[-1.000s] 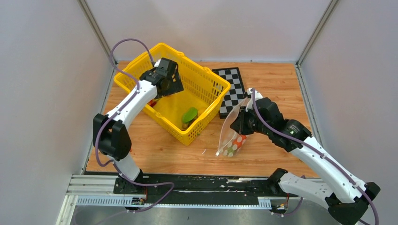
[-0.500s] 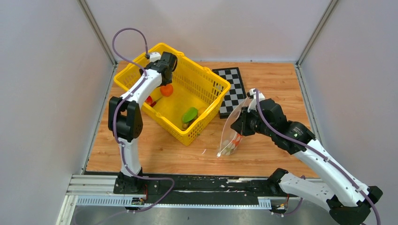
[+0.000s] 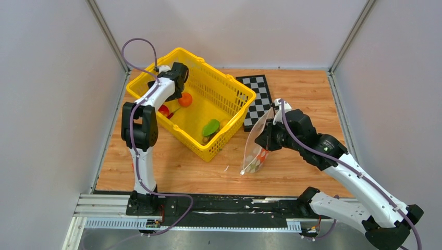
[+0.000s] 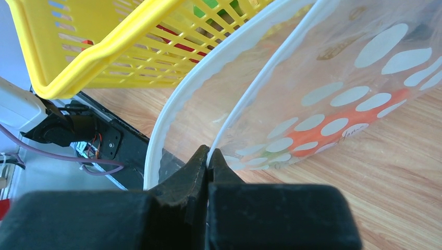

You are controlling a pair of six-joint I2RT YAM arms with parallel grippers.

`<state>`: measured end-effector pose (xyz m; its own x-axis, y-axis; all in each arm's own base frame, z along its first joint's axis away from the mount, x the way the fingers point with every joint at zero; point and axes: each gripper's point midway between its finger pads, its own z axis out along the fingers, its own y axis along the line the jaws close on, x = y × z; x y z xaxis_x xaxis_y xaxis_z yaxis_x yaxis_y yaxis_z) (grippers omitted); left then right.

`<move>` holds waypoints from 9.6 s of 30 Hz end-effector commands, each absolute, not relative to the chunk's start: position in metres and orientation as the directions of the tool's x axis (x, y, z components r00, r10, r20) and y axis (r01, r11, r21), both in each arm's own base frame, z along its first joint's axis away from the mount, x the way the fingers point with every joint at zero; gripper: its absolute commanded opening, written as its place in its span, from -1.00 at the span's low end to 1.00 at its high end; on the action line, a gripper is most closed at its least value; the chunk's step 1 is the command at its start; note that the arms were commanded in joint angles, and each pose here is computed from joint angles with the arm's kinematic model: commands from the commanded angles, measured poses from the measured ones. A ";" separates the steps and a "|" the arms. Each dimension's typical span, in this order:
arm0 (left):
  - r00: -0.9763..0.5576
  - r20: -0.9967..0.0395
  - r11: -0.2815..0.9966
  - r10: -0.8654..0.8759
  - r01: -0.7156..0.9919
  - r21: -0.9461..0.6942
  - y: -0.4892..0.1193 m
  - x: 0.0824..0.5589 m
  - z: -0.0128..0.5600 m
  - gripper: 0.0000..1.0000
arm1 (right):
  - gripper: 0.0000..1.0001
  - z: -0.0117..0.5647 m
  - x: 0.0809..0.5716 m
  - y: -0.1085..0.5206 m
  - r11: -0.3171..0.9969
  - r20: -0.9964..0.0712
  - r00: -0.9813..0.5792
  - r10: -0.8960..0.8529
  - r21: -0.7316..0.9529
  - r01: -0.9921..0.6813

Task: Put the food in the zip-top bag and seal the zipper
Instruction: Pick up the fake fruit from the bin, then place the fake fruit in the zipper food storage bag, then pick up the fake fruit from the bin, then place the fake fruit in the zipper food storage bag.

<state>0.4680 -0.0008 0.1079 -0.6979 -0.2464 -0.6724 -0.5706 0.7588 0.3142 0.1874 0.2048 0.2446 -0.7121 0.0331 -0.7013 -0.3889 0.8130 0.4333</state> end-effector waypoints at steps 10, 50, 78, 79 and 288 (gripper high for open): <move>-0.685 -0.666 0.689 -0.297 -0.636 0.347 0.023 0.460 0.071 1.00 | -1.00 0.254 0.192 0.211 0.792 -0.735 -0.677 0.025 0.428 -0.436; -0.527 -0.764 0.908 -0.373 -0.037 -0.417 -0.111 0.443 0.241 -0.03 | -1.00 0.254 0.195 0.207 0.806 -0.740 -0.671 0.048 0.426 -0.412; -0.232 -0.943 0.416 -0.238 0.853 -0.315 -0.327 0.233 0.405 -0.10 | -1.00 0.258 0.226 0.214 0.819 -0.736 -0.648 0.198 0.488 -0.303; -0.229 -0.941 0.377 -0.251 0.872 -0.313 -0.332 0.223 0.408 -0.10 | -1.00 0.260 0.228 0.213 0.818 -0.736 -0.642 0.213 0.494 -0.295; -0.408 -0.913 0.810 0.021 0.542 -0.224 -0.169 0.408 0.266 -0.24 | -1.00 0.258 0.194 0.188 0.712 -0.684 -0.624 0.378 0.646 -0.277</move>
<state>0.4268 -0.1565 0.2561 -0.4364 -0.0703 -0.8970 0.4004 0.8776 -0.2636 0.1911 0.1791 0.2443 -0.6386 0.3722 -0.6735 -0.2289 0.7438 0.6280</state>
